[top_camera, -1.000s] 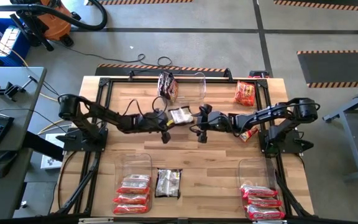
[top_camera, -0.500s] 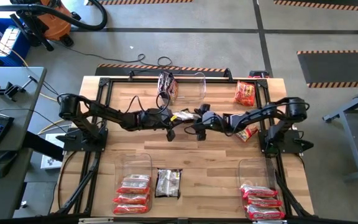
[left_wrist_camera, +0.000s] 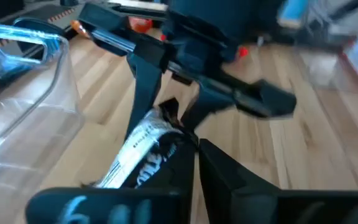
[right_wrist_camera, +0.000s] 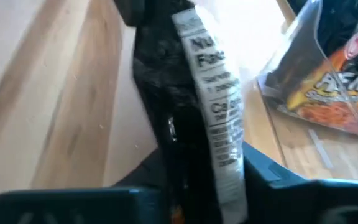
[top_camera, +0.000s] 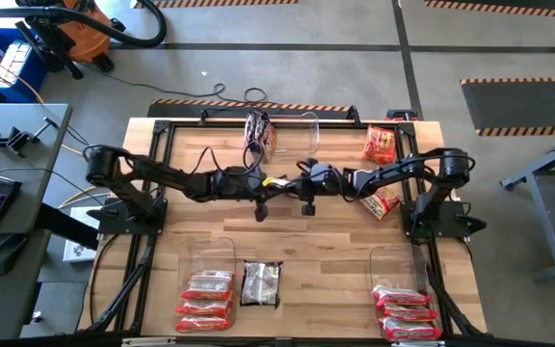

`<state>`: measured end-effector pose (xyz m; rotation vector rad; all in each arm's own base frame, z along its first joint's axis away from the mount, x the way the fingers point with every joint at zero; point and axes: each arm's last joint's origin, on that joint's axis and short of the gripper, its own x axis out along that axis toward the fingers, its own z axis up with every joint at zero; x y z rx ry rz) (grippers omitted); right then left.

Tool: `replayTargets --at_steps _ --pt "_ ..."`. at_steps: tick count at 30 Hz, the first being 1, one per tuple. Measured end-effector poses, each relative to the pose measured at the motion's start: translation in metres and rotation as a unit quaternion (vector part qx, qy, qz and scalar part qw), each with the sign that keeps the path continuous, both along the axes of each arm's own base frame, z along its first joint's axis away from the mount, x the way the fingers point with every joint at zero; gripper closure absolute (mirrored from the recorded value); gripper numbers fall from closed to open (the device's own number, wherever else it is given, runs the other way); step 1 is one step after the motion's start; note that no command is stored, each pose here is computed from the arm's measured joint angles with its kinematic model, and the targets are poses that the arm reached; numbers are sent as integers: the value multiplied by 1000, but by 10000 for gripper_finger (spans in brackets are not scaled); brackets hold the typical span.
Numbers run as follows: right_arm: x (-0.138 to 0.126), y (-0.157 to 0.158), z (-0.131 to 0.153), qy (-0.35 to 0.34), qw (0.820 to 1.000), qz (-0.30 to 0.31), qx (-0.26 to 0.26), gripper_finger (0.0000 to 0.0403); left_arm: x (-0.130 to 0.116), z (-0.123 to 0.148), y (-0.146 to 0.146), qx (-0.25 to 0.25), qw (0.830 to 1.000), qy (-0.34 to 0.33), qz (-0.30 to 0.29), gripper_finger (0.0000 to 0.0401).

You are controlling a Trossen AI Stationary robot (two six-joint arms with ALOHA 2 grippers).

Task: Sort Maruchan noodles
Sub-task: Put the top black noodle pack into the top transparent bin

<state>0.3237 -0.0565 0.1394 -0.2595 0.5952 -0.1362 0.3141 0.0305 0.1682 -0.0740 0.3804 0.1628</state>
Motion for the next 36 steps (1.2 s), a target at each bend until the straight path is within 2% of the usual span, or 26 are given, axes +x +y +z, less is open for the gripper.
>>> replayTargets --at_steps 4,8,11,14,19,25,29,36 --pt "-1 -4 4 -15 999 15 23 327 -14 21 -5 38 998 38 -15 357" --pt "-3 -14 11 -47 994 50 87 314 -30 50 -6 66 993 97 11 318" --pt "-3 -20 17 -79 985 86 128 300 -37 65 -6 69 989 132 7 286" --pt "-2 -23 20 -96 981 98 136 304 -38 75 -6 57 985 161 9 253" --pt "-2 -23 21 -101 979 107 141 320 -30 87 -5 55 982 178 8 198" --pt "-1 -21 26 -124 970 136 157 309 -15 89 2 23 982 188 -6 151" --pt "0 -21 26 -124 970 138 160 307 -6 88 10 10 981 194 -2 138" --pt "1 -20 29 -141 967 144 155 306 11 78 13 -34 974 216 -53 139"
